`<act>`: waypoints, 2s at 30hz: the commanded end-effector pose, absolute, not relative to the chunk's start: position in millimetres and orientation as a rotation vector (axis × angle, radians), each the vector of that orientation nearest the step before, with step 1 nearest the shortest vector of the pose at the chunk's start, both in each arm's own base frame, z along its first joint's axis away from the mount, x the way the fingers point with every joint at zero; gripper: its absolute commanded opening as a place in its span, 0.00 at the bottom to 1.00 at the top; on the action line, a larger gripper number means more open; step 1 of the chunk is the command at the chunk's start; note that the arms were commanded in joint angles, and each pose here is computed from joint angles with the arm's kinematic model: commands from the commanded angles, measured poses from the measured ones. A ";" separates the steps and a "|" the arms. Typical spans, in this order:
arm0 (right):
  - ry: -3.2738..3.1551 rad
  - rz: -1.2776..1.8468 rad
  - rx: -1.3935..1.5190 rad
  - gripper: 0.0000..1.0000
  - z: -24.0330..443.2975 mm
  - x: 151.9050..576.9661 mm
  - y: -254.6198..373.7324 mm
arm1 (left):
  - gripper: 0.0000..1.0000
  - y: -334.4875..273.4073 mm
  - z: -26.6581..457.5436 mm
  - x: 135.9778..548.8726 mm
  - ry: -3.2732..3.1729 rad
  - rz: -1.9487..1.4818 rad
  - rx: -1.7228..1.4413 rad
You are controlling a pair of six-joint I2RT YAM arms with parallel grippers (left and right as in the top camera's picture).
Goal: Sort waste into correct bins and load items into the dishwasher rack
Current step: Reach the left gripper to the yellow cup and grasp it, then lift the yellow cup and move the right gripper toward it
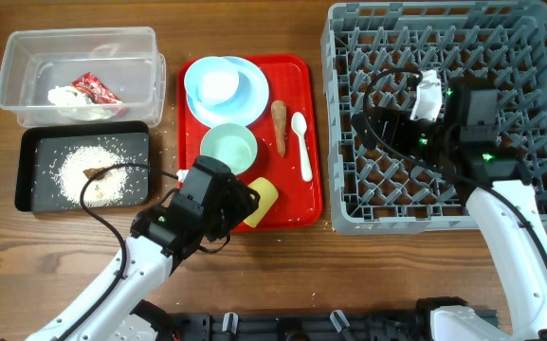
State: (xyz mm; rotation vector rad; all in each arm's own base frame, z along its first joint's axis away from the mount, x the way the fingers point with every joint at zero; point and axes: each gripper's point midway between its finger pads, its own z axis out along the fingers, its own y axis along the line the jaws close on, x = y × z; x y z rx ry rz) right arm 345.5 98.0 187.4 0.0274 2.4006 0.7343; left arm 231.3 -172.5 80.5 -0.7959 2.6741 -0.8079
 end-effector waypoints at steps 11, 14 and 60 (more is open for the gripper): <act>2.394 0.733 0.022 1.00 190.7 351.3 99.2 | 0.35 -170.4 47.3 250.1 2.657 -0.723 -0.841; 2.395 0.733 0.023 1.00 190.6 351.2 99.2 | 0.18 -170.5 47.5 250.5 2.655 -0.724 -0.841; 1.774 1.460 -0.960 0.98 258.1 294.2 260.8 | 0.04 -173.0 273.6 243.5 1.959 -1.967 0.480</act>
